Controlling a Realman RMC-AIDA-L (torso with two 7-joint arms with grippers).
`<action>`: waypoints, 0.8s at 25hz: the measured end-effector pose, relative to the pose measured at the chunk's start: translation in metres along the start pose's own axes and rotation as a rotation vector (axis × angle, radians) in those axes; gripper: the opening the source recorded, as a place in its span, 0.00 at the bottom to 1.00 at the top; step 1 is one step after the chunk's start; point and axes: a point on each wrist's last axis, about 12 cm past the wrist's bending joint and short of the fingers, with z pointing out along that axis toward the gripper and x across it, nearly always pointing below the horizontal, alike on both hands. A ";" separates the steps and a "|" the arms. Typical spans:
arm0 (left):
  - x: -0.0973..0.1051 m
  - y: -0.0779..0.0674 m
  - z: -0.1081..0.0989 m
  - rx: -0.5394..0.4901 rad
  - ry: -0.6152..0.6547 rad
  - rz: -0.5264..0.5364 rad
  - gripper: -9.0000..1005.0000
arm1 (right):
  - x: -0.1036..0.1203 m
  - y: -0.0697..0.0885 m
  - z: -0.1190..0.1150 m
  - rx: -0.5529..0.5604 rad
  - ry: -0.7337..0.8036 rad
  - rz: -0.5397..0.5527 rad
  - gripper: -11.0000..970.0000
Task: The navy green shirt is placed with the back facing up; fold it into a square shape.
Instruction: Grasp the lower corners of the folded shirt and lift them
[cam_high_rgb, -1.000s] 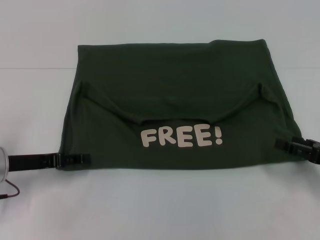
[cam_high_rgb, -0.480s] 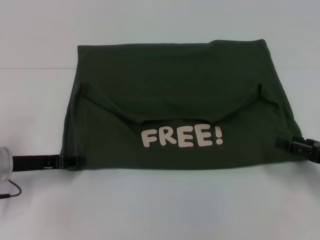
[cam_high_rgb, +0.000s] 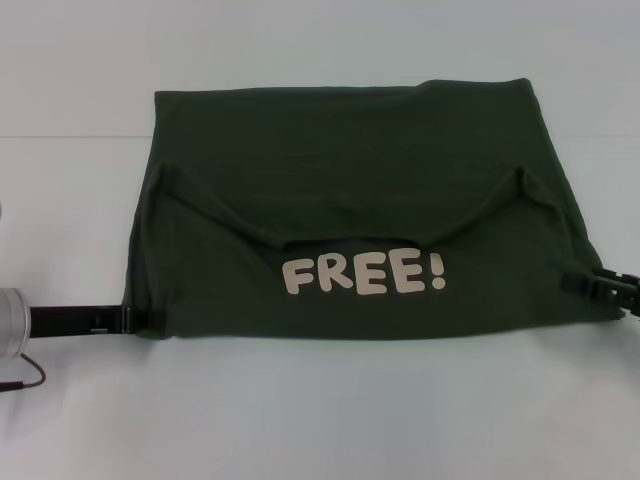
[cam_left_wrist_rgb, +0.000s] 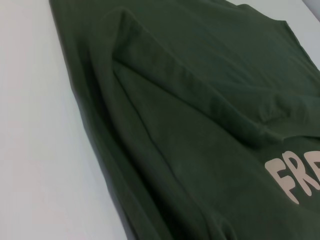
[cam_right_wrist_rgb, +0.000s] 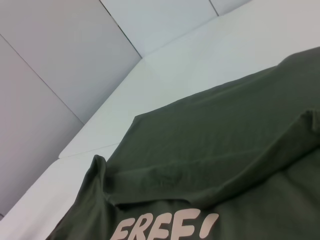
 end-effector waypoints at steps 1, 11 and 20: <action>0.000 0.000 0.000 -0.001 0.000 0.000 0.07 | -0.003 0.000 -0.002 0.001 0.008 -0.002 0.97; -0.001 0.001 -0.002 0.003 0.000 0.012 0.05 | -0.082 -0.004 -0.042 0.193 0.242 0.217 0.97; -0.005 -0.001 -0.002 0.012 0.001 0.033 0.06 | -0.118 0.009 0.002 0.381 0.512 0.165 0.96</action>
